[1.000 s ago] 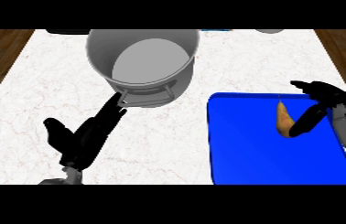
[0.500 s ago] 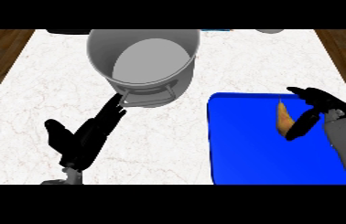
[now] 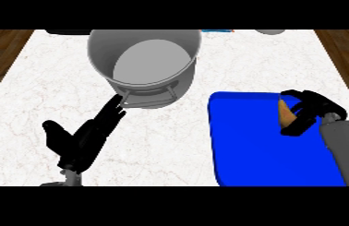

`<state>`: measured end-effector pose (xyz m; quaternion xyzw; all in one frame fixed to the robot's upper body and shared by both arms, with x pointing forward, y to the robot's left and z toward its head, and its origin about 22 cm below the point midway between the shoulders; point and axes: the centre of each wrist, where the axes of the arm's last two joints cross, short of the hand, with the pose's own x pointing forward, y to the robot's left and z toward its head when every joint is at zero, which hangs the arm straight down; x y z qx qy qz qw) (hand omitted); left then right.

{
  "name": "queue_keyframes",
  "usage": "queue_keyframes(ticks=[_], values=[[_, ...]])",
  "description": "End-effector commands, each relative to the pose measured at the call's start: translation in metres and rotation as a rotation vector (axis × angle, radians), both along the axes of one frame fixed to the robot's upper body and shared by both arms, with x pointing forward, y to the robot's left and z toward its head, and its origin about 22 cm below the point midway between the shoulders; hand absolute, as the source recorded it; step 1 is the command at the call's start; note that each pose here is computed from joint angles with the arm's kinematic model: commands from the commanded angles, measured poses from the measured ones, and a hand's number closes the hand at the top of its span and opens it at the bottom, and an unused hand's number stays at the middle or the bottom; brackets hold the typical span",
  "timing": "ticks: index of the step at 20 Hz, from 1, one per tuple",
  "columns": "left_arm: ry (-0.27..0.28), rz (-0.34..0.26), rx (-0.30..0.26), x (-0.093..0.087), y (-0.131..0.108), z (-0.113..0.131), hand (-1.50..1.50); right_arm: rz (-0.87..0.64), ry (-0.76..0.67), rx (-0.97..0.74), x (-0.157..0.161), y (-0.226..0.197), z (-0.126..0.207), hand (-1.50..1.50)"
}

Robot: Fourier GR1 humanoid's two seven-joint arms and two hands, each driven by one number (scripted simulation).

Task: Pick the pear from the tray and place it in the pot

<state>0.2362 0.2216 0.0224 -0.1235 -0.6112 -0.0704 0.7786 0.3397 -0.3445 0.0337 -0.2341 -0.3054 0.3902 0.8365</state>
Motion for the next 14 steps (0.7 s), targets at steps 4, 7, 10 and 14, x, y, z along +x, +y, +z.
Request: queue_keyframes(ticks=[4,7,10,14], values=[[-0.008,0.002,-0.017,0.008,-0.004,-0.005,0.00,0.075,-0.053,0.045,0.000,0.019,-0.022,1.50],[0.018,-0.024,-0.001,-0.002,-0.002,0.010,0.00,0.093,-0.077,0.028,-0.004,0.017,-0.018,1.50],[-0.003,0.000,-0.014,0.005,-0.005,-0.012,0.00,0.144,-0.133,0.010,0.010,0.037,-0.015,1.50],[-0.007,-0.022,0.007,0.006,-0.009,-0.001,0.00,0.413,-0.269,-0.072,0.007,0.133,-0.002,1.50]])
